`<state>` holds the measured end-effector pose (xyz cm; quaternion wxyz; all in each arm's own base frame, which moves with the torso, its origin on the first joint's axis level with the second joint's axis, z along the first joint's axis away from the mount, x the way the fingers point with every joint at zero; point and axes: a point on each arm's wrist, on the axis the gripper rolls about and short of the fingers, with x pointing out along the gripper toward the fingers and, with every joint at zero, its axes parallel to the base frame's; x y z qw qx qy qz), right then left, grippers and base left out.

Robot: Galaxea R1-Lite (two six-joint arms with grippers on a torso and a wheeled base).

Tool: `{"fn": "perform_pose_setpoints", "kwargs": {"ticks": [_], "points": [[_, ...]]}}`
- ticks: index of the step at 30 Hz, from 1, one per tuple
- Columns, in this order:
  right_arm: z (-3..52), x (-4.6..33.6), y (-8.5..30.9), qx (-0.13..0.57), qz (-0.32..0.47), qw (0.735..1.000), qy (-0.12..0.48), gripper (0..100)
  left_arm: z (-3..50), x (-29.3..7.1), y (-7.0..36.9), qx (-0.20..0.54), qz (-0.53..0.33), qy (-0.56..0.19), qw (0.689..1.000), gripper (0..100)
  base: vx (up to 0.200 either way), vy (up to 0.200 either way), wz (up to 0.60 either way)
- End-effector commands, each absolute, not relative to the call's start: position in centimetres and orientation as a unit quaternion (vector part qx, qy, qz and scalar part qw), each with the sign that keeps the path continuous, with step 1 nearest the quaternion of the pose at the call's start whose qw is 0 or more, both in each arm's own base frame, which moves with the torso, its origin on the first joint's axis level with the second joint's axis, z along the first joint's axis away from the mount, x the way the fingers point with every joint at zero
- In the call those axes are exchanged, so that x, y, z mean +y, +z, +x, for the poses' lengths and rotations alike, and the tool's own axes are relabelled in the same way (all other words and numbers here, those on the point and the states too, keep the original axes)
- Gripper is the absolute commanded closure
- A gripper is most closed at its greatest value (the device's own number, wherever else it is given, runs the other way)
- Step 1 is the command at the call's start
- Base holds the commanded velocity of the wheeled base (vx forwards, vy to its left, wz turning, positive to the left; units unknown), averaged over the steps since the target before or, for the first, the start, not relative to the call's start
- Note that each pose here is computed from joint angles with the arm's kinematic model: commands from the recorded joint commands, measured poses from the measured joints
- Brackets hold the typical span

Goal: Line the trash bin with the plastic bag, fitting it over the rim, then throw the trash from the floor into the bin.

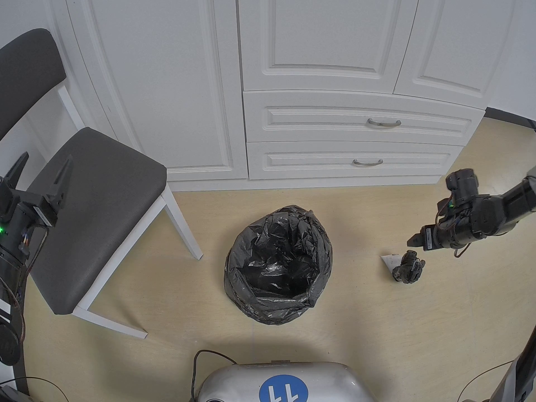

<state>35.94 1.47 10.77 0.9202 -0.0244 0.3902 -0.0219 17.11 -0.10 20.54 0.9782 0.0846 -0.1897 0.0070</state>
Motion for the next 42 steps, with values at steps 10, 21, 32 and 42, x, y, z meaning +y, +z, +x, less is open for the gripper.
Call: {"fn": "perform_pose_setpoints", "kwargs": {"ticks": [10, 21, 32, 42], "points": [[46.1, -3.1, -5.0, 0.545, 0.058, 0.83, -0.103, 0, 16.9, 1.8, 22.1, -0.218, 0.109, 0.067, 0.967, 0, 0.0, 0.0, 0.0], [49.2, -4.4, -6.2, 0.535, 0.113, 0.826, -0.137, 0, 16.8, 2.2, 22.1, -0.217, 0.111, 0.079, 0.967, 0, 0.0, 0.0, 0.0], [49.3, -4.5, -11.7, 0.55, 0.066, 0.812, -0.181, 0, 16.9, 2.4, 22.0, -0.214, 0.111, 0.085, 0.967, 0, 0.0, 0.0, 0.0], [50.3, -3.9, -12.8, 0.499, 0.071, 0.844, -0.182, 0, 16.8, 2.5, 22.0, -0.214, 0.112, 0.086, 0.967, 0, 0.0, 0.0, 0.0]]}}
